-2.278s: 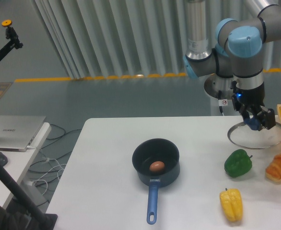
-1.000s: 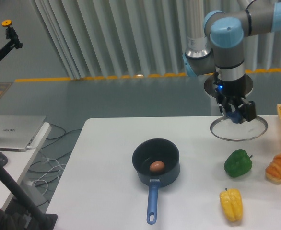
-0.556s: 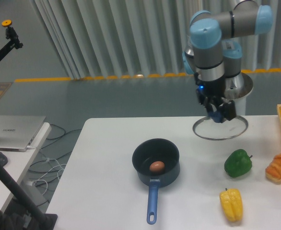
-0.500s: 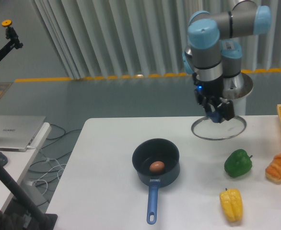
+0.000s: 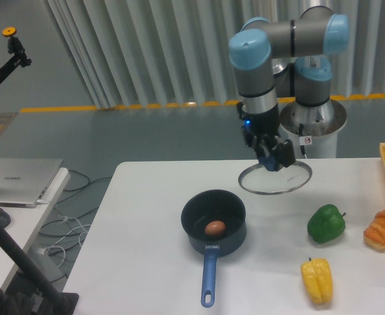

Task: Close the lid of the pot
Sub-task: 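Carry the held glass lid over to the dark blue saucepan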

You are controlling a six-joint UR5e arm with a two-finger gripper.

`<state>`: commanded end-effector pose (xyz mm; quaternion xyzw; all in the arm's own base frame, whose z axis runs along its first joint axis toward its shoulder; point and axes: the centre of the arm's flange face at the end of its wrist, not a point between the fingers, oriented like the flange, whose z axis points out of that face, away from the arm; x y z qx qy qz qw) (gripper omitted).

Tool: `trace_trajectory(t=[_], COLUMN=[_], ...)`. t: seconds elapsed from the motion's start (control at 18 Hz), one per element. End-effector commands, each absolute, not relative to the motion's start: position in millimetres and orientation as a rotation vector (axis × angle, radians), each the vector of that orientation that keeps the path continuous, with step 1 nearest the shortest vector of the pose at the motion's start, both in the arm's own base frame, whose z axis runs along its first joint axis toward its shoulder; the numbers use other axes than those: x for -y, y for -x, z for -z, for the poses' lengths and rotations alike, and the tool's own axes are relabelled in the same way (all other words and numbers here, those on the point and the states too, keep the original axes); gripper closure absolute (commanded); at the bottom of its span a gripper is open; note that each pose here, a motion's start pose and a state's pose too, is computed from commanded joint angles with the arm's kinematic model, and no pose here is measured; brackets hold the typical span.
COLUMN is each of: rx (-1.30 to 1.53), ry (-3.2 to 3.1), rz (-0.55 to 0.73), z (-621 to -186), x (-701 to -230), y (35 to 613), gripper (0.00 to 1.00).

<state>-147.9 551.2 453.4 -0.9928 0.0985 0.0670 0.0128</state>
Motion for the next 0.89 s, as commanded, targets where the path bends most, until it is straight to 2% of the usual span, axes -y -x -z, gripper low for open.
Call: trace_trajectory(t=[0.89], rx=[-0.254], ry=[3.116], rz=[-0.187], z=[-424], x=[-596], y=[40], gripper=[0.62])
